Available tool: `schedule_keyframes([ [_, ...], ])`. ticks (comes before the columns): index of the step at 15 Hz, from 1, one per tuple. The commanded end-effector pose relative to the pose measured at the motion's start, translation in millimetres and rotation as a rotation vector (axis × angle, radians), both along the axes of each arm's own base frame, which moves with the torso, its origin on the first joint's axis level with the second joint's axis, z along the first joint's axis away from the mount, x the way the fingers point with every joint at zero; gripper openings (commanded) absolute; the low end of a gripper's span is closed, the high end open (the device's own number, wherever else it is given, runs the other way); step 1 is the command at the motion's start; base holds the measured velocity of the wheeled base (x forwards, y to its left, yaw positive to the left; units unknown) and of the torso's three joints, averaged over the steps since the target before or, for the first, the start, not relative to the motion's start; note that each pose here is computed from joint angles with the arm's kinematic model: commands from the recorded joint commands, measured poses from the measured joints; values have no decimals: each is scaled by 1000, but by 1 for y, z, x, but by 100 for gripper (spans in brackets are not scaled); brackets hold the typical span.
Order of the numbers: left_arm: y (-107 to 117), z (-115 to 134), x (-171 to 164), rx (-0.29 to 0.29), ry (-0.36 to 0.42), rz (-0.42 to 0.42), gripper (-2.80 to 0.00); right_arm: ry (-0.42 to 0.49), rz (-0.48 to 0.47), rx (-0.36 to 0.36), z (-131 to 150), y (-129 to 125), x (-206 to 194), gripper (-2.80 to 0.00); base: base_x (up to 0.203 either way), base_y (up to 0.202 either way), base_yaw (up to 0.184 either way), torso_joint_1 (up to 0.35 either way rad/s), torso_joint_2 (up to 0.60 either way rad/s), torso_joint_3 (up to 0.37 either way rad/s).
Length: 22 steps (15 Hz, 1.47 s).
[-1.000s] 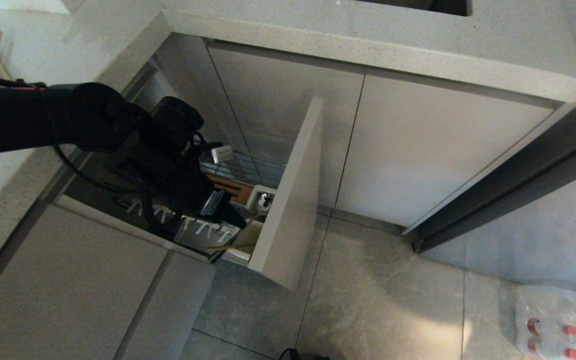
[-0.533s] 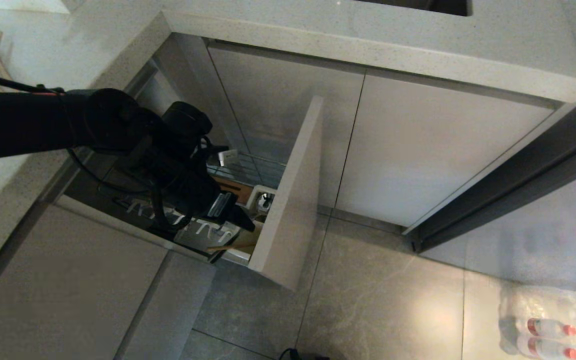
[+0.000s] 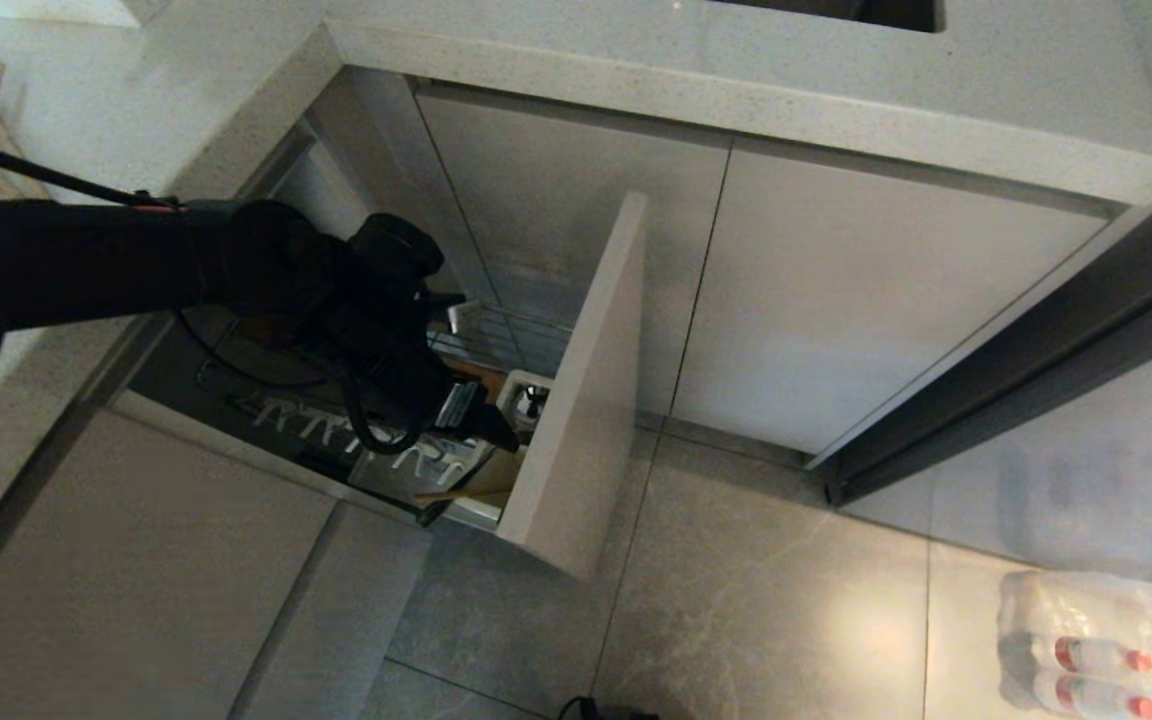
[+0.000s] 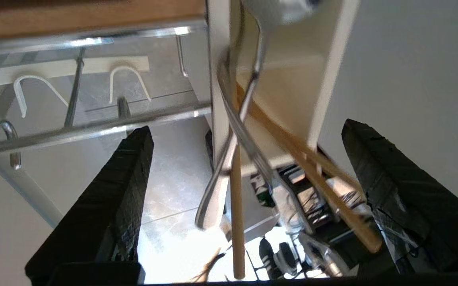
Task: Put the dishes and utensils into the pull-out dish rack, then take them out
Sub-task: Take the fork out of the cupboard
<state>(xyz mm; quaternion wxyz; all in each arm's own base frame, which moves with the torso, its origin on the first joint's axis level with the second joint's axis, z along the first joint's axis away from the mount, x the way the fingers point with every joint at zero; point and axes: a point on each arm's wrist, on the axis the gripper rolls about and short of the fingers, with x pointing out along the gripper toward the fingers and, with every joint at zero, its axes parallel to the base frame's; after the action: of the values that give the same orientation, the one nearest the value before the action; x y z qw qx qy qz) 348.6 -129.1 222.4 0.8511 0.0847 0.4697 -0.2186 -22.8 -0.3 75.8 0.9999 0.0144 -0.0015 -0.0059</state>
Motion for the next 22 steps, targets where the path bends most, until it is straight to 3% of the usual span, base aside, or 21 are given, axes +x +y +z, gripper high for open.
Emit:
schedule_keyframes([
  [1, -2, -5, 5, 0, 14, 12, 0, 1, 0, 0, 0, 0, 0, -280, 0, 0, 0, 0, 0, 0],
  [9, -2, -2, 7, 10, -4, 41, 0, 1, 0, 0, 0, 0, 0, -280, 0, 0, 0, 0, 0, 0],
  [10, -2, -2, 7, 9, -5, 41, -280, 1, 0, 0, 0, 0, 0, -280, 0, 0, 0, 0, 0, 0],
  [13, -1, 0, 8, 30, -20, 80, -280, 1, 0, 0, 0, 0, 0, -280, 0, 0, 0, 0, 0, 0],
  [22, -2, 2, 7, 26, -23, 82, -280, 1, -1, 0, 0, 0, 0, -280, 0, 0, 0, 0, 0, 0],
])
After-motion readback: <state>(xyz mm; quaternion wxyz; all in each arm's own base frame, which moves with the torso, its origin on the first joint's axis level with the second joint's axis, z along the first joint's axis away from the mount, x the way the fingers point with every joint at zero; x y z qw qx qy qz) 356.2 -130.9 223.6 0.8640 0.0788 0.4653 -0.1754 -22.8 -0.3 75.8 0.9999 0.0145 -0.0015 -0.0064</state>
